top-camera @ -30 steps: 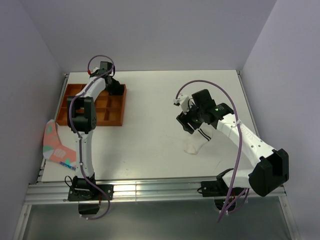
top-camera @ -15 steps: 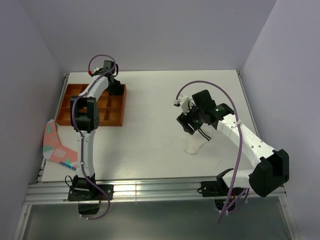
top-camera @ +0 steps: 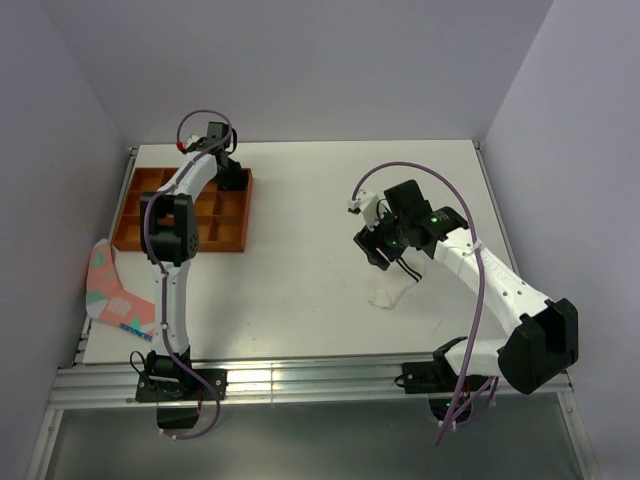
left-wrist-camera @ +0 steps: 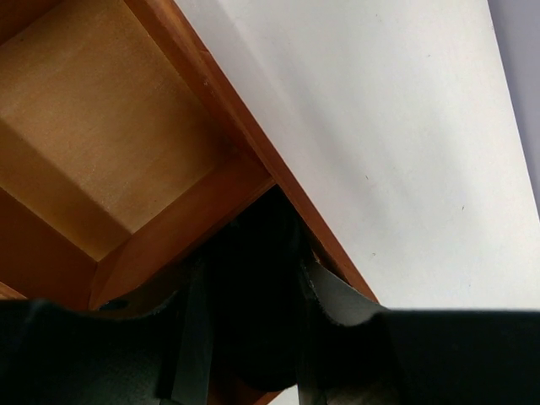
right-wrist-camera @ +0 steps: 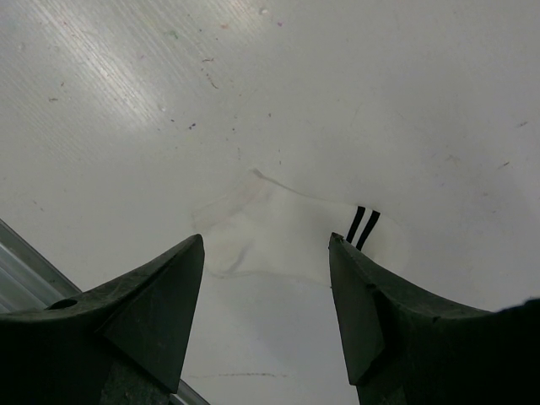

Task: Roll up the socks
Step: Place the sock in the storage box.

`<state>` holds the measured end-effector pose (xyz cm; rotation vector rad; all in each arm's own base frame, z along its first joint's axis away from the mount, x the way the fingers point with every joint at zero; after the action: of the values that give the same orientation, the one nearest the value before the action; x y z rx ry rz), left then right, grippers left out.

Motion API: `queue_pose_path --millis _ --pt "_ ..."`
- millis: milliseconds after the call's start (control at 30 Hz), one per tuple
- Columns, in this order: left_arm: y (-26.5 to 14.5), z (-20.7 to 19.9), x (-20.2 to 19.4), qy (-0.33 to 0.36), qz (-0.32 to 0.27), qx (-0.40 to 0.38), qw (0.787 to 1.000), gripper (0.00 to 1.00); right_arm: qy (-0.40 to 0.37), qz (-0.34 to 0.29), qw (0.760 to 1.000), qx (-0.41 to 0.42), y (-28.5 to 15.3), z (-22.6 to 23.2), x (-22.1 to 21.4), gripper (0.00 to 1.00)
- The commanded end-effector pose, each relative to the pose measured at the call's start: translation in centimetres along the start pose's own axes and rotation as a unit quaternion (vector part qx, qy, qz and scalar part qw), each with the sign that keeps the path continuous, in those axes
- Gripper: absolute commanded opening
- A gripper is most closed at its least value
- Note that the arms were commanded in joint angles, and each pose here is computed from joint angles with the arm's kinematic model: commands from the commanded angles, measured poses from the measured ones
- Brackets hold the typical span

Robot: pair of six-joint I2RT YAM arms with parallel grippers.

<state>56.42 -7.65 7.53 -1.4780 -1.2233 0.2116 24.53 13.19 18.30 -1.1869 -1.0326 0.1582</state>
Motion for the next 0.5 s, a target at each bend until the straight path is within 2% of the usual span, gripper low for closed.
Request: queue_pose_path --millis 0,233,467 --pt "1.8 4.7 -1.6 0.033 0.022 0.081 0.996 0.39 -0.004 -0.008 1.000 0.000 -0.6 0.0 0.2 0.68" --pt "-0.1 3.5 -0.5 0.036 0.007 0.037 0.999 0.47 -0.007 -0.008 1.000 -0.002 -0.6 -0.2 0.4 0.68" --pt "-1.4 2.7 0.7 0.034 -0.006 0.032 0.999 0.48 -0.007 -0.008 1.000 0.001 -0.6 -0.2 0.9 0.68"
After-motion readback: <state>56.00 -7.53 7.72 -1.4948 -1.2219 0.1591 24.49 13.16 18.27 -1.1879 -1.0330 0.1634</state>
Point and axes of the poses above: each gripper's point midway between its finger pads, its own y axis out along the fingers, its own z axis along the line the jaws close on, x = y × z, the point moved 4 cm from there along -y, back along the fingers, and after that the axes turned 6 degrees about y, right-handed, at the moved point
